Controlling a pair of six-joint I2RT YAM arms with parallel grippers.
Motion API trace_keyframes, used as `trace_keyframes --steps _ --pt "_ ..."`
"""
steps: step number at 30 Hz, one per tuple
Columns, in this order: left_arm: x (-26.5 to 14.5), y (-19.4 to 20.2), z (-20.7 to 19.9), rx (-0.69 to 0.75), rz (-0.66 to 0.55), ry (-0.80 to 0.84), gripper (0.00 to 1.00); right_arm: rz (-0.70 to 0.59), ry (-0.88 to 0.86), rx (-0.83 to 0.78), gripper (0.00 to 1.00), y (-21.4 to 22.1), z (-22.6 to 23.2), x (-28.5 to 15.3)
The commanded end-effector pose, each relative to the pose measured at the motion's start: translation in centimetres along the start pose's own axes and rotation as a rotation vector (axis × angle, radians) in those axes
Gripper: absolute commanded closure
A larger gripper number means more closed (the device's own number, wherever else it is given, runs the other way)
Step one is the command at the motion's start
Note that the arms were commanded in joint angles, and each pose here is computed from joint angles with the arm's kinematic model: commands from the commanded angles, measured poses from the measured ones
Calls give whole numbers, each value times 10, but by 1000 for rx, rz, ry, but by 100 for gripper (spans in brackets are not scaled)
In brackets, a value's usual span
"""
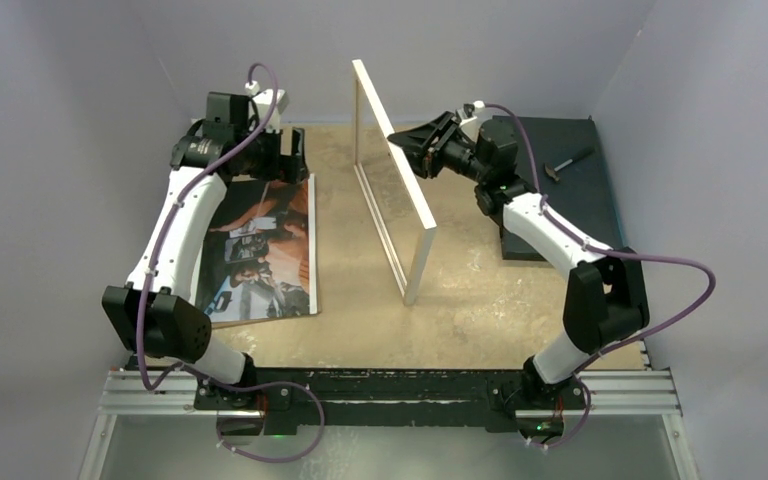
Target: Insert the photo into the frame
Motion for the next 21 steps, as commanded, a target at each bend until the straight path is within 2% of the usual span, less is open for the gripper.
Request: trace_keyframes --steps 1,4,10,14,21 --pt "1 -21 -30 33 -78 48 8 20 -3 -25 44 -4 -4 -12" --pt "7 -17 -29 42 -59 33 8 -7 8 -42 30 -12 -5 -21" --pt "10 -9 -23 63 -58 4 9 -68 70 -100 20 -40 -9 -46" --pt "14 -4 -19 69 -40 -7 9 -116 123 -228 19 -60 2 -60" --pt "18 0 -17 79 -31 -8 9 -80 342 -410 23 -69 -11 -64"
Point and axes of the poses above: each gripper's point midway between its finger pads, its own x axis out along the fingers, its own z axis along the line the jaws close on, y = z × x, the point moved 9 cm from there along -x, back along the fingers, and after that the axes turned 13 degrees about -x, right-handed, at the moved point
